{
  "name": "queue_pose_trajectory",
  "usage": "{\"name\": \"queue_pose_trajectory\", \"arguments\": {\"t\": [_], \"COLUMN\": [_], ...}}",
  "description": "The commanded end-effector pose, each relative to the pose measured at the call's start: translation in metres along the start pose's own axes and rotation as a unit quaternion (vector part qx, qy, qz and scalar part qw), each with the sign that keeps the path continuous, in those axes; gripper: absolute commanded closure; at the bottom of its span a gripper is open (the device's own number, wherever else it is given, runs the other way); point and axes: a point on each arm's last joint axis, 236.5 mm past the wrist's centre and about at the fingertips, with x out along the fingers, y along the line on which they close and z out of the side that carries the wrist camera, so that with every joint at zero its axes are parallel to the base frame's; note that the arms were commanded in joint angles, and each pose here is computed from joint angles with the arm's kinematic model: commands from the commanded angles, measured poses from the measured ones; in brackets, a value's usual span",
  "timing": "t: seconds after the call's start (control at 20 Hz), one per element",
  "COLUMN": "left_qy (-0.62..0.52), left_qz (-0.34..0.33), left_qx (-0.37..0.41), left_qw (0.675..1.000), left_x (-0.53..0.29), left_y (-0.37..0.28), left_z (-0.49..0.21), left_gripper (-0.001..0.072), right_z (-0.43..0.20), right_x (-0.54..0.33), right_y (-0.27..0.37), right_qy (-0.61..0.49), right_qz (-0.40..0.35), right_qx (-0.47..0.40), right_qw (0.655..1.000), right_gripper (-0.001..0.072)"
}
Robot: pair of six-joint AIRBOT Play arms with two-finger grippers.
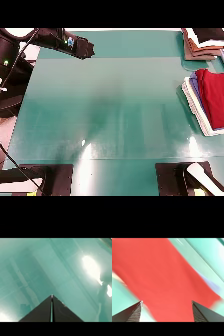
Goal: Fold the shirts.
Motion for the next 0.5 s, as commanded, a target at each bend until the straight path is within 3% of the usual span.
{"name": "queue_pose_trajectory", "arguments": {"t": [0.0, 0.25, 0.4, 0.45], "left_qy": [-0.002, -0.003, -0.011, -0.017], "left_qz": [0.001, 0.008, 0.008, 0.009], "left_qx": [0.000, 0.003, 0.002, 0.002], "left_qw": [1.000, 1.000, 1.000, 1.000], "left_x": [0.000, 0.000, 0.000, 0.000], "left_y": [0.001, 0.004, 0.004, 0.004], "left_z": [0.001, 0.001, 0.005, 0.008], "left_gripper": [0.0677, 0.0677, 0.0677, 0.0677], "right_z": [0.015, -0.062, -0.117, -0.134], "right_x": [-0.027, -0.057, -0.071, -0.074], "right_y": [0.127, 0.292, 0.351, 0.364], "right_qy": [-0.035, 0.011, 0.052, 0.066], "right_qz": [0.152, 0.326, 0.389, 0.403], "right_qx": [-0.070, -0.220, -0.277, -0.292], "right_qw": [0.985, 0.919, 0.877, 0.865], "right_gripper": [0.0017, 0.0025, 0.0103, 0.0224]}}
